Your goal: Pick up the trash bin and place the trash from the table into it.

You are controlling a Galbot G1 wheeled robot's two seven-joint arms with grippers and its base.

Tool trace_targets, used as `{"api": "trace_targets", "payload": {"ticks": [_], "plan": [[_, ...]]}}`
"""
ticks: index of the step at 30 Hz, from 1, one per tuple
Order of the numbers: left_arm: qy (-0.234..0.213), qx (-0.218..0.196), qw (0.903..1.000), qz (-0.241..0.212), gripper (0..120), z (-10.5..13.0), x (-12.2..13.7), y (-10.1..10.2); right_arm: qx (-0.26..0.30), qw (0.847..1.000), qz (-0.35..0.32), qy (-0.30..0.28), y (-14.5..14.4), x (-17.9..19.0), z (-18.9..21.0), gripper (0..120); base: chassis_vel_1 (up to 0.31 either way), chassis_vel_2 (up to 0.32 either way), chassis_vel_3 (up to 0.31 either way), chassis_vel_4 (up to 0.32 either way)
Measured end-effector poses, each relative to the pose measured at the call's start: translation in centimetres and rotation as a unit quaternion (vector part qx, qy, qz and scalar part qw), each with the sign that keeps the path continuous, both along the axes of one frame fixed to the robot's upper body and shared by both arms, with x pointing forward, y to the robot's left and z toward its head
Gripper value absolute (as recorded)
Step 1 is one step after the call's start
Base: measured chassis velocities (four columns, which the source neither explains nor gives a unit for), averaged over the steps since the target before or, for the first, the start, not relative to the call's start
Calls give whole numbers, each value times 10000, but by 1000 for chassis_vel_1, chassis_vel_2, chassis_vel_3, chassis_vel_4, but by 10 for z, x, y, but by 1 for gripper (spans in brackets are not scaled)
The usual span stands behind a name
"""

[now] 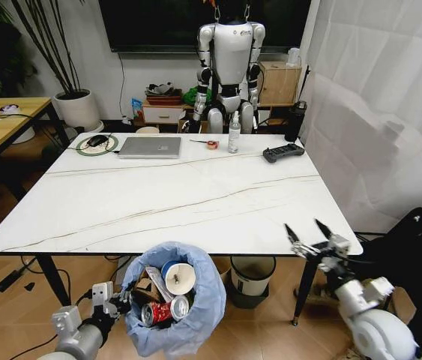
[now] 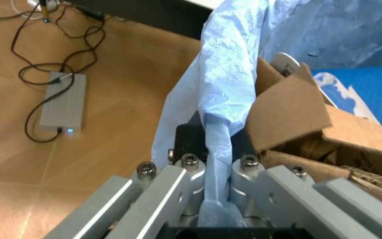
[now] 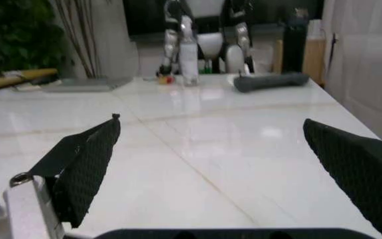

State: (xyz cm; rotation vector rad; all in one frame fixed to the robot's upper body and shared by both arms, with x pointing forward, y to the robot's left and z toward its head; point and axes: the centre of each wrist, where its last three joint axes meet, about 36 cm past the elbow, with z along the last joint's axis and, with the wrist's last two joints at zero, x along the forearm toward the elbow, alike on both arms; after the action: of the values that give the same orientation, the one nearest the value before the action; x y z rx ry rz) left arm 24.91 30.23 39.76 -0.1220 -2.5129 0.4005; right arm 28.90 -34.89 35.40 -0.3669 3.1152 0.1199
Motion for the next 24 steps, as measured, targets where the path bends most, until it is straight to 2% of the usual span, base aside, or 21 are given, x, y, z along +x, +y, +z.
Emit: {"api": "trace_targets", "payload": {"ticks": [5,9,24], "plan": [[76,-19,9999,-118,0,-8,5,3,-39,9992,-295,277,-9,-44,-25,100,0,0,0,0],[107,-85,9996,-227,0,-11,5,1,-28,9986,-399,337,-9,-63,-32,100,0,0,0,0],[72,30,9994,-342,0,-23,0,-3,-39,9988,-412,279,-12,-72,-42,100,0,0,0,0]]}}
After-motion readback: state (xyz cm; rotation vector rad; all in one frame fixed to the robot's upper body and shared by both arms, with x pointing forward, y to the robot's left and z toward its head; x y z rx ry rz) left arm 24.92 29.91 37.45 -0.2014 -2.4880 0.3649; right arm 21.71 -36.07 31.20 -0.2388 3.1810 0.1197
